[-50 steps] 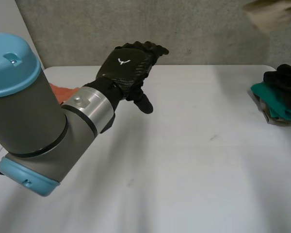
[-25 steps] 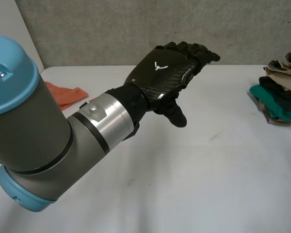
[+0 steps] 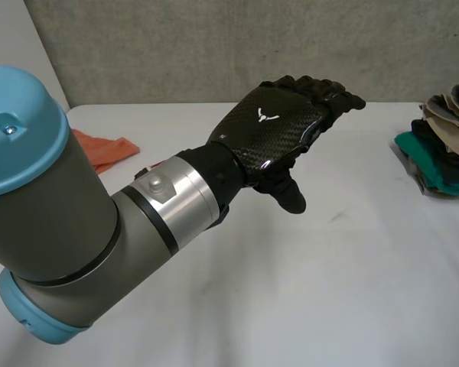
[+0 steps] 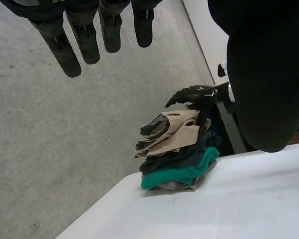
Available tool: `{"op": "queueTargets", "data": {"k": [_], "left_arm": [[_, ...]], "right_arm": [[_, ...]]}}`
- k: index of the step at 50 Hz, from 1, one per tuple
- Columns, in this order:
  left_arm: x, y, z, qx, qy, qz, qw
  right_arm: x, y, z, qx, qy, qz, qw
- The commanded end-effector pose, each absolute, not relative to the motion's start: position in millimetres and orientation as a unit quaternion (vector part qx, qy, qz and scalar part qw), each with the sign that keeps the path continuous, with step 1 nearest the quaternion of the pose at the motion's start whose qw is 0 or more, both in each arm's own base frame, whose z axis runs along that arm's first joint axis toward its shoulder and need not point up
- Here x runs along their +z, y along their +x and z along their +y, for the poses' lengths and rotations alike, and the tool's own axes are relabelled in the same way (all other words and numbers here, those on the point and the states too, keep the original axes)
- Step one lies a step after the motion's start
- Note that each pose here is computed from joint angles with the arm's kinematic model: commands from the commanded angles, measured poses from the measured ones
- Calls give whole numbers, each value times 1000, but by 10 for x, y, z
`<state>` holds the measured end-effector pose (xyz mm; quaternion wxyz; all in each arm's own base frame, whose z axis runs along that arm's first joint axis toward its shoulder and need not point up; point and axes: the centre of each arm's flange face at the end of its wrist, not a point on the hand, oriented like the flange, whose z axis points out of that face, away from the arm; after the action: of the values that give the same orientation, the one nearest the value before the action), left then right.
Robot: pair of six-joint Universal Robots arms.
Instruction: Fold the laundry.
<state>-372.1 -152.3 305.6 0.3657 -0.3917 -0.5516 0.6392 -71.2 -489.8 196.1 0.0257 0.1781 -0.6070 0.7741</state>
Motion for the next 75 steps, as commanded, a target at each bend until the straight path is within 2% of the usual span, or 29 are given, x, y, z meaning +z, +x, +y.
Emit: {"op": "queueTargets", "data": {"k": [1,5,6,9,10,13,16,20,21,24,25,28,29,33,34,35,37,39,41,42,44,46,50,57,64,68,72,73,75], "left_arm": [[3128,-3712,-1492,645,-391,-544,368],[3159,-3709,-1489,648,-389,-541,369],[3169,-3708,-1489,649,-389,-540,369],[3201,-3706,-1482,652,-388,-536,370],[3212,-3702,-1479,653,-387,-536,369],[3287,-3680,-1470,662,-383,-529,368],[3378,-3665,-1479,675,-376,-520,365],[3566,-3596,-1549,711,-339,-514,341],[3605,-3574,-1581,719,-326,-515,333],[3723,-3443,-1786,751,-276,-525,288],[3741,-3401,-1861,758,-266,-528,275],[3726,-3177,-2224,778,-238,-541,214],[3712,-3107,-2331,782,-234,-544,195],[3521,-2714,-2921,787,-221,-569,87],[3437,-2651,-3042,783,-223,-577,67],[3249,-2510,-3296,772,-226,-593,25],[3047,-2386,-3525,760,-233,-606,-13],[2718,-2196,-3846,740,-249,-621,-71],[2557,-2090,-4010,729,-258,-626,-99],[2325,-1964,-4176,712,-270,-636,-126],[2077,-1837,-4323,692,-282,-648,-144],[1777,-1692,-4500,672,-297,-660,-154],[1425,-1599,-4694,659,-316,-667,-145],[1053,-1483,-4929,652,-313,-674,-149],[951,-1480,-5015,656,-310,-671,-151],[1038,-1473,-5050,665,-296,-665,-168],[1273,-1552,-5023,682,-256,-656,-197],[1473,-1657,-4953,694,-244,-650,-190],[1659,-1783,-4847,708,-233,-646,-163]], "right_arm": [[2075,-1053,-4585,736,192,-634,140],[2350,-1411,-4391,719,176,-635,223],[2501,-1524,-4329,714,164,-629,258],[2749,-1659,-4258,710,135,-614,317],[2919,-1723,-4224,709,112,-600,355],[3180,-1804,-4159,706,66,-575,409],[3287,-1773,-4128,708,40,-563,424],[3699,-1045,-4137,761,67,-519,383],[3783,-651,-4123,785,86,-509,341],[3766,-93,-4059,809,124,-509,266],[3703,254,-3990,816,159,-512,216],[3608,807,-3792,820,230,-505,139],[3497,1104,-3650,815,269,-504,96],[3137,1643,-3328,790,343,-509,13],[3053,1720,-3272,782,352,-514,6],[2972,1803,-3209,776,363,-516,-1],[2744,2028,-3028,755,396,-523,-14],[2586,2130,-2946,741,410,-532,-15],[2323,2222,-2856,715,427,-554,-14],[2241,2231,-2841,707,429,-563,-11],[2016,2200,-2813,682,428,-593,4],[1906,2180,-2790,669,428,-608,9],[1758,2139,-2718,650,425,-630,6],[1668,2145,-2628,640,430,-637,-6],[1646,2119,-2632,637,427,-641,-5],[1640,2099,-2641,637,424,-644,-3],[1635,2082,-2651,637,421,-646,1],[1638,2081,-2652,638,420,-645,2],[1648,2058,-2681,643,415,-643,8]]}}
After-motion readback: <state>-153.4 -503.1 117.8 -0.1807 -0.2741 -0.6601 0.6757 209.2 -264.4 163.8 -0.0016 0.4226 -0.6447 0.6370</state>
